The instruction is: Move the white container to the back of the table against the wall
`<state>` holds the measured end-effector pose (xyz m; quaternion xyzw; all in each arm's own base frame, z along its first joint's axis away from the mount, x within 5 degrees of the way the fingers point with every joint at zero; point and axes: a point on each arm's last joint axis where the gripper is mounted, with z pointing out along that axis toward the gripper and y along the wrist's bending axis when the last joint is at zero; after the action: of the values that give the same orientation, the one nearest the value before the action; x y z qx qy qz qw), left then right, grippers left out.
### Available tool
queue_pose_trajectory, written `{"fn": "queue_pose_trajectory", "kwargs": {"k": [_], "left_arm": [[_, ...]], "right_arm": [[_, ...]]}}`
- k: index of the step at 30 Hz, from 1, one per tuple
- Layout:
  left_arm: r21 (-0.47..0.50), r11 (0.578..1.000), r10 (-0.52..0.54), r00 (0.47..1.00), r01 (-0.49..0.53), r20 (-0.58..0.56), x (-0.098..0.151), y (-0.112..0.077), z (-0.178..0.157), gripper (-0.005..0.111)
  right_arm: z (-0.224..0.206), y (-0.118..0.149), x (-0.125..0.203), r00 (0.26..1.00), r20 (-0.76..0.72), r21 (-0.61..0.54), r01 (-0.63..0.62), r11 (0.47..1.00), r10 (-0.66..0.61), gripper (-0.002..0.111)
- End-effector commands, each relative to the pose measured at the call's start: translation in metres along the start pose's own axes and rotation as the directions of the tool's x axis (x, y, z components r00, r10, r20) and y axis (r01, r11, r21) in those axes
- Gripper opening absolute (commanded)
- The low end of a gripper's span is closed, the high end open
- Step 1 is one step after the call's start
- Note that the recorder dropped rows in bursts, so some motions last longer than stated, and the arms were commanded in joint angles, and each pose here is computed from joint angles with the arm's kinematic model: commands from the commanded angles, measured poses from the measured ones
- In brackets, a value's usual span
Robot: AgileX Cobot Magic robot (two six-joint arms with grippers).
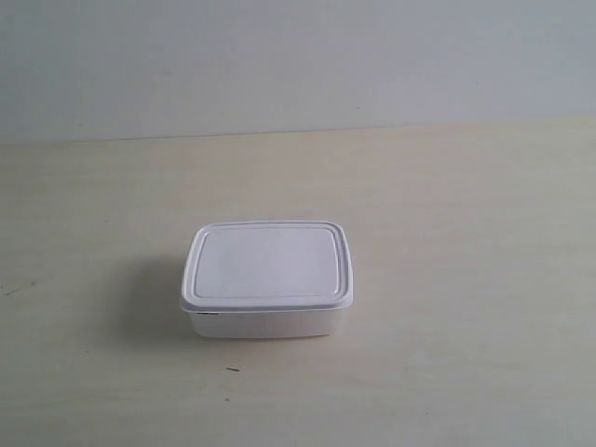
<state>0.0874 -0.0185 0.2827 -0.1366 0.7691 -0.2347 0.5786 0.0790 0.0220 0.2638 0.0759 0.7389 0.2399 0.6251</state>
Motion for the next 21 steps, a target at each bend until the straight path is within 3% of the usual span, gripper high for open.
{"fn": "queue_pose_trajectory", "kwargs": {"k": [1, 5, 10, 13, 21], "left_arm": [[-0.026, 0.998, 0.044, 0.982, -0.050, -0.185, -0.026, -0.017, 0.020, 0.000], [-0.015, 0.992, 0.109, 0.926, -0.123, -0.362, -0.046, -0.030, 0.042, 0.000], [0.027, 0.984, 0.169, 0.875, -0.176, -0.453, -0.062, -0.039, 0.061, 0.000], [0.033, 0.988, 0.150, 0.875, -0.152, -0.461, -0.066, -0.042, 0.068, 0.000], [0.068, 0.989, 0.149, 0.857, -0.133, -0.494, -0.062, -0.045, 0.068, 0.000]], "right_arm": [[0.023, 0.013, -0.023, 0.986, -0.153, 0.029, 0.072, 0.997, -0.067, 0.000], [0.053, 0.022, -0.042, 0.921, -0.384, 0.077, 0.104, 0.992, -0.066, 0.000], [0.101, 0.031, -0.059, 0.778, -0.627, 0.109, 0.128, 0.986, -0.032, 0.000], [0.126, 0.039, -0.074, 0.725, -0.686, 0.081, 0.156, 0.985, -0.058, 0.000], [0.165, 0.064, -0.097, 0.674, -0.735, 0.012, 0.113, 0.994, -0.068, 0.000]]}}
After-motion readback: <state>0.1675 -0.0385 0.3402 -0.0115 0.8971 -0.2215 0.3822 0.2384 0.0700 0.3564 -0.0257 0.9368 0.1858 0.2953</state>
